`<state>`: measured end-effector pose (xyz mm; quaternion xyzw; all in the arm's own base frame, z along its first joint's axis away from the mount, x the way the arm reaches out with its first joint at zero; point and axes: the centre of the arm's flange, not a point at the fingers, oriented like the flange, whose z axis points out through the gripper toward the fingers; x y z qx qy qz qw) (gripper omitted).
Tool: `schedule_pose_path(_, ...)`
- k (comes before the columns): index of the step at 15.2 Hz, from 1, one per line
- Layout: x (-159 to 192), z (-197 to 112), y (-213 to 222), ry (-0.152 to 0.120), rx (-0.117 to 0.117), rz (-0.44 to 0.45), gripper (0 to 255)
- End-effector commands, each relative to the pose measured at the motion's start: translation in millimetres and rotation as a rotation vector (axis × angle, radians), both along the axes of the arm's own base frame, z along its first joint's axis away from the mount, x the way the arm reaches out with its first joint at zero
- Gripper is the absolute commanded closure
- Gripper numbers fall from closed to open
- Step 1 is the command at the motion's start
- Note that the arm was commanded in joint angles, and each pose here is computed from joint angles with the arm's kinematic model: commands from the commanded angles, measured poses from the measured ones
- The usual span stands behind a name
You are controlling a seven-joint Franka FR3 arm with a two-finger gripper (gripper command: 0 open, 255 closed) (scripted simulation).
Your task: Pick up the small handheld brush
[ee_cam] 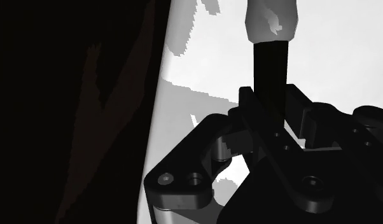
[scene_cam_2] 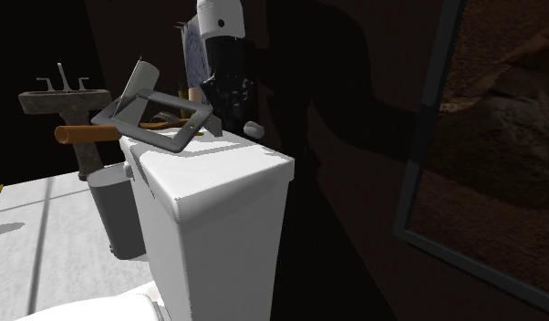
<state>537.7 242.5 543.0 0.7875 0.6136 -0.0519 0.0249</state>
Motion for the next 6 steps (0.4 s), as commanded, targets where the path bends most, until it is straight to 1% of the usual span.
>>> schedule_pose_path(1, 0.0, 10.6, -1.3, 0.0, 0.0, 0.0, 255)
schedule_pose_path(4, 0.0, 26.4, -1.3, 0.0, 0.0, 0.0, 255)
schedule_pose_path(6, 0.0, 27.2, -1.3, 0.0, 0.0, 0.0, 255)
